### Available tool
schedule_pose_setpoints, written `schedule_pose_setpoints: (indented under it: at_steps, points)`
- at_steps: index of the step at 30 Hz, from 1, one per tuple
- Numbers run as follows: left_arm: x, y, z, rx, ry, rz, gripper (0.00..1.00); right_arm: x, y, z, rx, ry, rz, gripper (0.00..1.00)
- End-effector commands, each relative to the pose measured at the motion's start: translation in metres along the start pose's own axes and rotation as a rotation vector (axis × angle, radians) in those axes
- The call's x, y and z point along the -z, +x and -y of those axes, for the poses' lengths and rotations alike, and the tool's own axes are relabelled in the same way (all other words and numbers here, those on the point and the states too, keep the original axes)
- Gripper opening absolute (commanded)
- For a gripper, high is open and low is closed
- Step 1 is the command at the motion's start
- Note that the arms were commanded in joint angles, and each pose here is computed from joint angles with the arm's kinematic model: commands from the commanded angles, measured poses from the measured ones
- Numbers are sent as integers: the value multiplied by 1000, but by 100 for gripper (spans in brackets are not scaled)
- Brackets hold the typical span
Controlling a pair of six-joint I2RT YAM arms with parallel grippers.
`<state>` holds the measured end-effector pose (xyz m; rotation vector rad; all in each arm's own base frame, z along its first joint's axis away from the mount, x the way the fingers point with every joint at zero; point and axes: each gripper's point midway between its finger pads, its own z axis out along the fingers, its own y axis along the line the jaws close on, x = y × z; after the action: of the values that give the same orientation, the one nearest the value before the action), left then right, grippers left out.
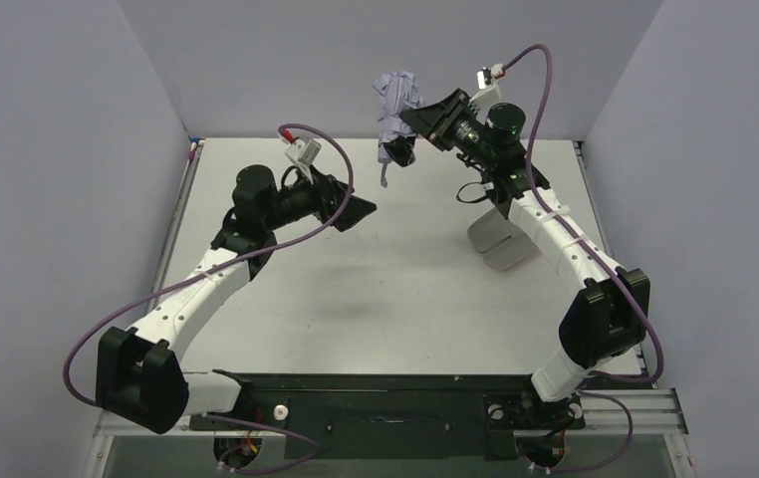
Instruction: Open the umbrella
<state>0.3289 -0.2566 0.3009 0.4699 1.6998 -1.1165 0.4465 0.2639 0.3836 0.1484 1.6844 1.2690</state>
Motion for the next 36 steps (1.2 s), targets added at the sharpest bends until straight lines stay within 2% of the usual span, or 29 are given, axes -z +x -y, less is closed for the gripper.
schedule_pose_setpoints:
  at_steps: [1, 10, 14, 19, 24, 29, 36]
  points:
    - [-14, -34, 31, -33, 129, 138, 100, 15, -46, -89, 0, -192, 144, 0]
    - [-30, -43, 17, -53, 63, 185, 84, 27, -35, -120, 11, -270, 125, 0]
    - [-29, -43, 23, -49, 94, 187, 62, 28, -31, -120, 15, -282, 117, 0]
    - [-26, -38, 34, -67, 146, 189, 26, 28, -31, -124, 27, -306, 114, 0]
    - [-21, -35, 41, -88, 161, 187, 2, 28, -30, -124, 33, -310, 107, 0]
    - [-18, -19, 49, -139, 176, 143, 0, 29, -37, -131, 53, -328, 129, 0]
    - [-11, 11, 42, -121, 145, 79, 0, 28, -57, -136, 64, -332, 182, 0]
